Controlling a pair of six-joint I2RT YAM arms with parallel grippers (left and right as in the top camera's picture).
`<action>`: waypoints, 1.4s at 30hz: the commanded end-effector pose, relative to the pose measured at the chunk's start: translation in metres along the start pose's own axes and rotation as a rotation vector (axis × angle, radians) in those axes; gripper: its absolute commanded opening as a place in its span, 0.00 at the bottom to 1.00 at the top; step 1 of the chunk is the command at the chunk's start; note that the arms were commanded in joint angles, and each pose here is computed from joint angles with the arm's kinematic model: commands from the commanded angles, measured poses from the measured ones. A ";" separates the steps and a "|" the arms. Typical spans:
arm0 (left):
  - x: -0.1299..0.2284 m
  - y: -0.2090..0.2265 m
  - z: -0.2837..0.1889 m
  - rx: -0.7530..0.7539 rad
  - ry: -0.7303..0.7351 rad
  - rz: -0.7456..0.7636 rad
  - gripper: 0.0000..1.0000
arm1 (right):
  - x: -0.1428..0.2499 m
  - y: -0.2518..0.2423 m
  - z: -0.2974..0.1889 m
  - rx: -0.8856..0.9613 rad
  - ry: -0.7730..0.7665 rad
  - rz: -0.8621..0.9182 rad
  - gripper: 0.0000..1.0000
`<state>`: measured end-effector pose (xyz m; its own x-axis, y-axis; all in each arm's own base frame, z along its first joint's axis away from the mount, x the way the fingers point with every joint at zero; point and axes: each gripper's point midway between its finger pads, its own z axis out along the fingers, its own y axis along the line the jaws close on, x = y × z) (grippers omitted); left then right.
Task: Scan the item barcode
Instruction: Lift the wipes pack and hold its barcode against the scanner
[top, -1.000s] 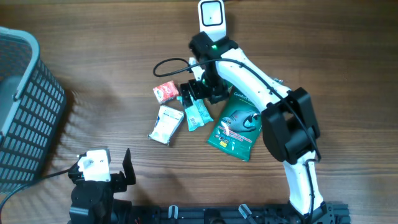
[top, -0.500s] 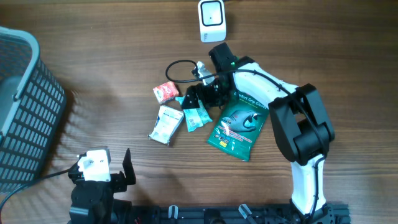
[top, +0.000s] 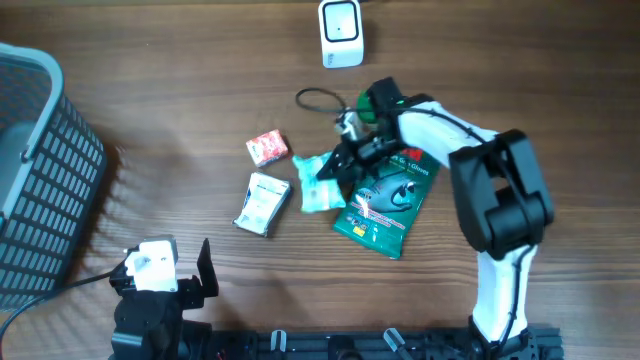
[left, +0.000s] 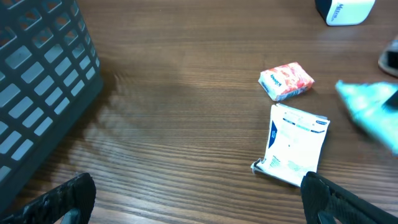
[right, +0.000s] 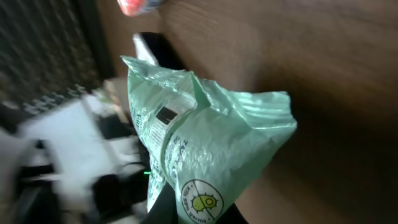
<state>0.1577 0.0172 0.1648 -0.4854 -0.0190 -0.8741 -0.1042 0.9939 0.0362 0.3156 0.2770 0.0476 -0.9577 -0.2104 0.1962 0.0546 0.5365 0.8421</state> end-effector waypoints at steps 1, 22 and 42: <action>0.000 -0.003 -0.001 0.017 -0.006 -0.005 1.00 | 0.021 0.088 -0.048 -0.209 -0.018 -0.040 0.04; 0.000 -0.003 -0.001 0.017 -0.006 -0.005 1.00 | 0.008 0.166 -0.223 0.554 -0.994 -0.507 0.05; 0.000 -0.003 -0.001 0.017 -0.006 -0.005 1.00 | -0.233 0.096 -0.178 1.563 -1.460 -0.927 0.04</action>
<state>0.1577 0.0167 0.1646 -0.4863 -0.0190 -0.8736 -0.1012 0.9943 0.0348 0.5787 0.2242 0.1553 -0.1603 -0.5060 -0.8475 0.0984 0.8461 -0.5238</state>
